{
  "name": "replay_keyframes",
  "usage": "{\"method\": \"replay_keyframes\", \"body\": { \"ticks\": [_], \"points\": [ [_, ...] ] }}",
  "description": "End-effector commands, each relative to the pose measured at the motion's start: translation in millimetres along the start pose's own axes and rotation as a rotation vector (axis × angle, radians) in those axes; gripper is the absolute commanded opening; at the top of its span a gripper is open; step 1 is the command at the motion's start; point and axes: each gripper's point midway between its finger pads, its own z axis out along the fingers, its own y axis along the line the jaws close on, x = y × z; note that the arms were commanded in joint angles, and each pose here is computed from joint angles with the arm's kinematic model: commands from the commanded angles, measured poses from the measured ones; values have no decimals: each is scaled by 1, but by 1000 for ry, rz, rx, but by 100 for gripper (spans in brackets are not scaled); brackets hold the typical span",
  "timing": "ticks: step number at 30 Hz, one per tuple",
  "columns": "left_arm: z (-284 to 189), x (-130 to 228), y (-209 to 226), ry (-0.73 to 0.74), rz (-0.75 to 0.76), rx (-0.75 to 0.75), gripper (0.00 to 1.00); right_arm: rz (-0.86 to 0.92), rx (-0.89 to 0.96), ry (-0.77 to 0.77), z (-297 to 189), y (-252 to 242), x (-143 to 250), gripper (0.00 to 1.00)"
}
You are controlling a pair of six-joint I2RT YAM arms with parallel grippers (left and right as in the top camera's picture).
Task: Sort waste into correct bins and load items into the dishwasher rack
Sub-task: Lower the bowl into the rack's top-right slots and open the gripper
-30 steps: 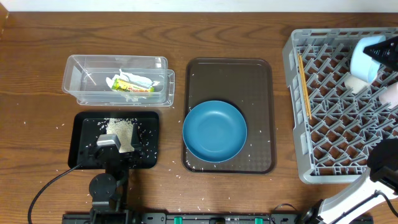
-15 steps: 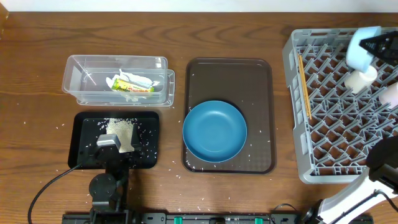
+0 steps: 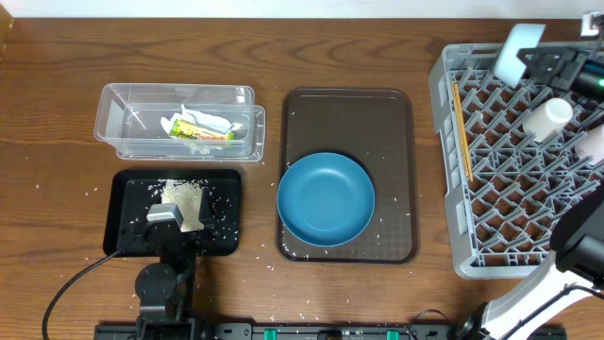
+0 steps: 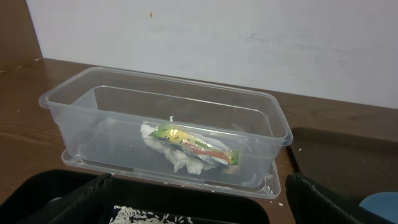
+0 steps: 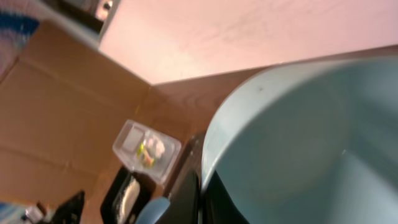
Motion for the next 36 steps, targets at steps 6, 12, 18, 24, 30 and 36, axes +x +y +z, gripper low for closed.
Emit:
{"method": "replay_keyframes", "body": {
  "ticks": [6, 12, 18, 24, 30, 36],
  "points": [
    [1, 16, 6, 47, 9, -28, 89, 113, -106, 20, 41, -8, 24, 1],
    [1, 16, 6, 47, 9, -28, 89, 107, -66, 15, 55, -21, 32, 1],
    [1, 16, 6, 47, 9, -28, 89, 142, -35, 15, 56, -38, 39, 1],
    [1, 16, 6, 47, 9, -28, 89, 221, -29, 15, 59, -67, 50, 1],
    [1, 16, 6, 47, 9, -28, 89, 252, -41, -21, 41, -77, 43, 1],
    [1, 16, 6, 47, 9, -28, 89, 238, -132, -55, 17, -65, 23, 1]
  ]
}}
